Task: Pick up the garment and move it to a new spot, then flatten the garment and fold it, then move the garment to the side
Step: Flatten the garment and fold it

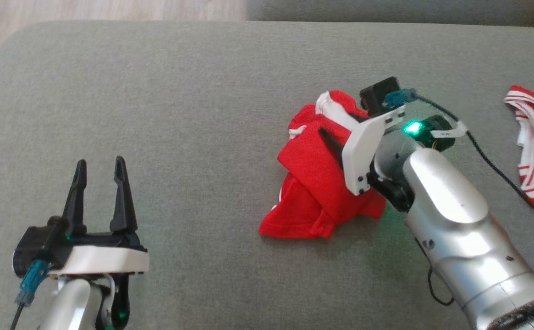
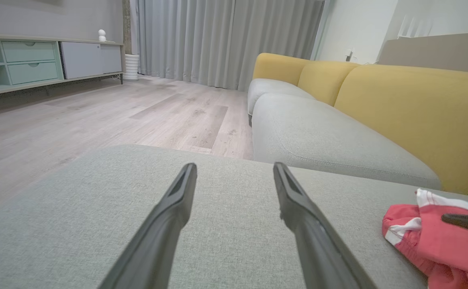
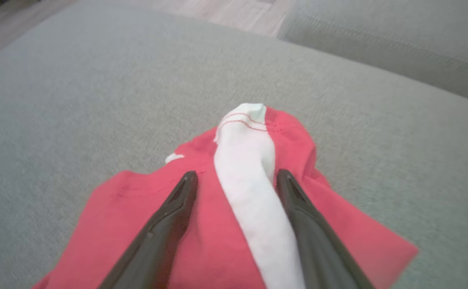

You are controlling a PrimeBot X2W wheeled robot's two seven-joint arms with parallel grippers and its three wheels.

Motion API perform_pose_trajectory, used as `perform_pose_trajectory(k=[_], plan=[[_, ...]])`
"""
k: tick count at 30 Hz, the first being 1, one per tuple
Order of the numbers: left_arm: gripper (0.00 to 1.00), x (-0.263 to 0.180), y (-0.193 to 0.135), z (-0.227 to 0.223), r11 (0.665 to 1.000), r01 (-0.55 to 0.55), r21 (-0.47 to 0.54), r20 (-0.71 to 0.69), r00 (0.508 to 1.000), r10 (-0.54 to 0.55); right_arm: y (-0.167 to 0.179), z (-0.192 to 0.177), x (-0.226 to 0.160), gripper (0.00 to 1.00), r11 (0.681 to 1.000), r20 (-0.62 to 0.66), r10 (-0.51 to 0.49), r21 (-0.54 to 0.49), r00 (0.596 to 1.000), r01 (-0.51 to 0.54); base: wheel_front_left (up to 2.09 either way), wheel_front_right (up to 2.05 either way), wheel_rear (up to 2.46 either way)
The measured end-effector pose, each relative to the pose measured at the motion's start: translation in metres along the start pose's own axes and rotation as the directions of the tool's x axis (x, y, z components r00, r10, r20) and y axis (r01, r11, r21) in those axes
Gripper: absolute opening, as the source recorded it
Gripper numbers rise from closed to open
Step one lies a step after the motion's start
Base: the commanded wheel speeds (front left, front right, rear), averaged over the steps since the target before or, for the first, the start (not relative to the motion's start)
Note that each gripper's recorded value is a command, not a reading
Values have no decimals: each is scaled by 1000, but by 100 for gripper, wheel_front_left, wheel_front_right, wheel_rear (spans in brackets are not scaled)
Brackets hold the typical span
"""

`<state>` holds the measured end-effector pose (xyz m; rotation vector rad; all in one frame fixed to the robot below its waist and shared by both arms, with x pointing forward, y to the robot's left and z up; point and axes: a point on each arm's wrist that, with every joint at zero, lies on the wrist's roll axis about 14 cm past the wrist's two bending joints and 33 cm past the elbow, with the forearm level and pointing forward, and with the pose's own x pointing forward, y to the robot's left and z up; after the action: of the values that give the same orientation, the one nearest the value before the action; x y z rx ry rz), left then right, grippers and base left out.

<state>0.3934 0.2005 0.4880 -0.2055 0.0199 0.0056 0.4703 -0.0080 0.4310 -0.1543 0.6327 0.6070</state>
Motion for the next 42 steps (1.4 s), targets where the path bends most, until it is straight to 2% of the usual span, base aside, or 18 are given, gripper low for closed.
perform_pose_trajectory(k=[6,7,8,11,15,18,20,21,23,25,27,29,30,32,34,38,41,42], plan=[[100,-1,7,-1,1000,-23,-2,-2,1000,23,6,-31,14,98,999,-124,8,-39,992,-13,0,0,0],[100,-2,7,-1,1000,-24,-4,2,1000,24,6,-33,14,39,999,-134,6,-42,991,-12,0,0,0],[100,-2,6,0,1000,-20,-8,3,1000,20,6,-32,15,0,999,-124,6,-45,992,-12,0,0,0],[100,-2,5,1,1000,-17,-12,9,1000,17,8,-21,14,0,999,-68,13,-48,998,-16,0,0,0],[100,-2,3,6,1000,-13,-13,25,1000,13,10,17,8,0,998,86,23,-57,996,-18,0,0,0],[100,-1,0,11,1000,-3,-13,40,999,4,20,64,-4,0,995,241,57,-90,969,-36,0,0,0],[100,-1,-2,15,1000,4,-13,52,999,-3,34,100,-17,0,991,356,107,-118,928,-69,0,0,0],[100,-1,-2,15,1000,4,-13,52,999,-3,34,100,-17,0,991,356,107,-118,928,-69,0,0,0],[100,-1,-4,18,1000,10,-12,62,998,-9,57,140,-37,0,981,483,182,-141,856,-129,0,0,0],[100,-2,-4,21,1000,8,-8,70,998,-8,79,176,-63,0,968,600,252,-158,759,-196,0,0,0],[100,-2,-5,23,1000,12,-5,76,997,-12,96,199,-84,0,953,665,304,-207,682,-223,0,0,0],[100,-4,-4,24,1000,11,-3,77,997,-11,102,211,-97,0,946,697,324,-236,639,-222,0,0,0],[100,-4,-4,24,1000,9,-2,77,997,-9,100,211,-98,0,947,701,322,-236,637,-218,0,0,0],[100,-4,-6,25,1000,13,-3,82,997,-13,90,202,-94,0,955,692,297,-217,658,-203,0,0,0],[100,-4,-6,26,1000,15,-3,84,996,-15,67,173,-78,0,971,648,240,-162,722,-177,0,0,0],[100,-5,-7,23,1000,17,-3,76,997,-16,19,63,-42,0,992,454,96,28,886,-122,0,0,0],[100,-4,-7,20,1000,18,-3,68,998,-18,-3,-12,-31,0,990,293,18,128,956,-58,0,0,0],[100,-4,-7,20,1000,17,-3,67,998,-17,-11,-26,-31,17,990,262,-5,138,965,-33,0,0,0]])
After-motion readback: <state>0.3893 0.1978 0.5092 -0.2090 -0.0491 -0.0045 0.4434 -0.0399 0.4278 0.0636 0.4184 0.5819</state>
